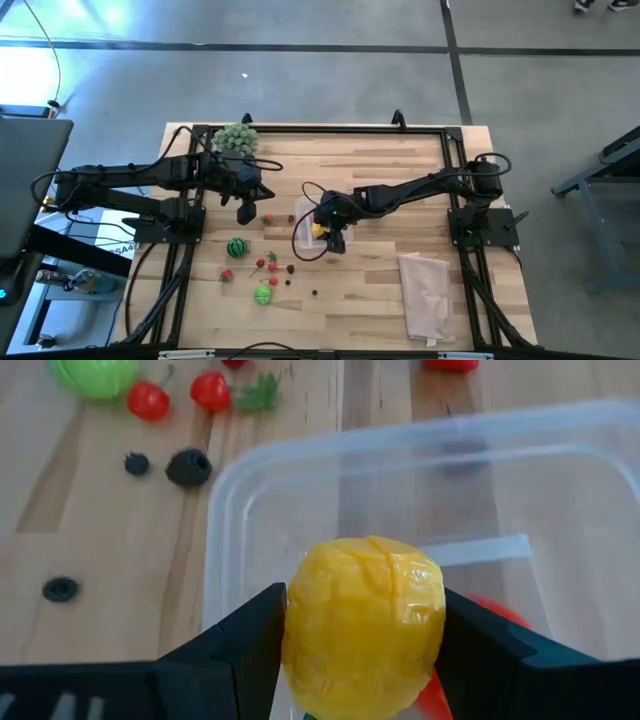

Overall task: Pick and placing Produce into tupperware
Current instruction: Put the yellow pineapple into the transparent bin

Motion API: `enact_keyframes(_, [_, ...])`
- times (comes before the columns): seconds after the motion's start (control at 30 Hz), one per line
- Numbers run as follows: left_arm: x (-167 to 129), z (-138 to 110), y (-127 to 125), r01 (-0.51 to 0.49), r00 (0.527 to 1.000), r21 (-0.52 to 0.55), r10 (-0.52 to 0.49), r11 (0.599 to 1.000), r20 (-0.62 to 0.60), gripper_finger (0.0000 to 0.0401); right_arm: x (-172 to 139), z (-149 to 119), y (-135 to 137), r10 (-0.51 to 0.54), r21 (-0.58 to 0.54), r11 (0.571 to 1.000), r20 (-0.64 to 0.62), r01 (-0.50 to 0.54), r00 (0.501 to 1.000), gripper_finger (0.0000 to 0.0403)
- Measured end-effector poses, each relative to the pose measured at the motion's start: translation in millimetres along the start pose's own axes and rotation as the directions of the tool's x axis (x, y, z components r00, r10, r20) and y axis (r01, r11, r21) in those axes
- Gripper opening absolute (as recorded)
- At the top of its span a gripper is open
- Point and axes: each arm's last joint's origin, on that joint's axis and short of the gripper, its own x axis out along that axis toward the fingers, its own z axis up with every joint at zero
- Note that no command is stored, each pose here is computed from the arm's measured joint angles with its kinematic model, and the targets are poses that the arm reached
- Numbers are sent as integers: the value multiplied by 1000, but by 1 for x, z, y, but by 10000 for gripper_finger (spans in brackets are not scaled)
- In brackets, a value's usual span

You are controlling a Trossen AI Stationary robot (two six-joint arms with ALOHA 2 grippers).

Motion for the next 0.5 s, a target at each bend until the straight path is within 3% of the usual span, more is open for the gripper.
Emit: enact_keyframes(0.5, [0, 0, 0, 0, 1000, 0, 0, 1000, 0, 1, 3, -15, -3, -21, 0, 1000, -141, 21, 990, 204])
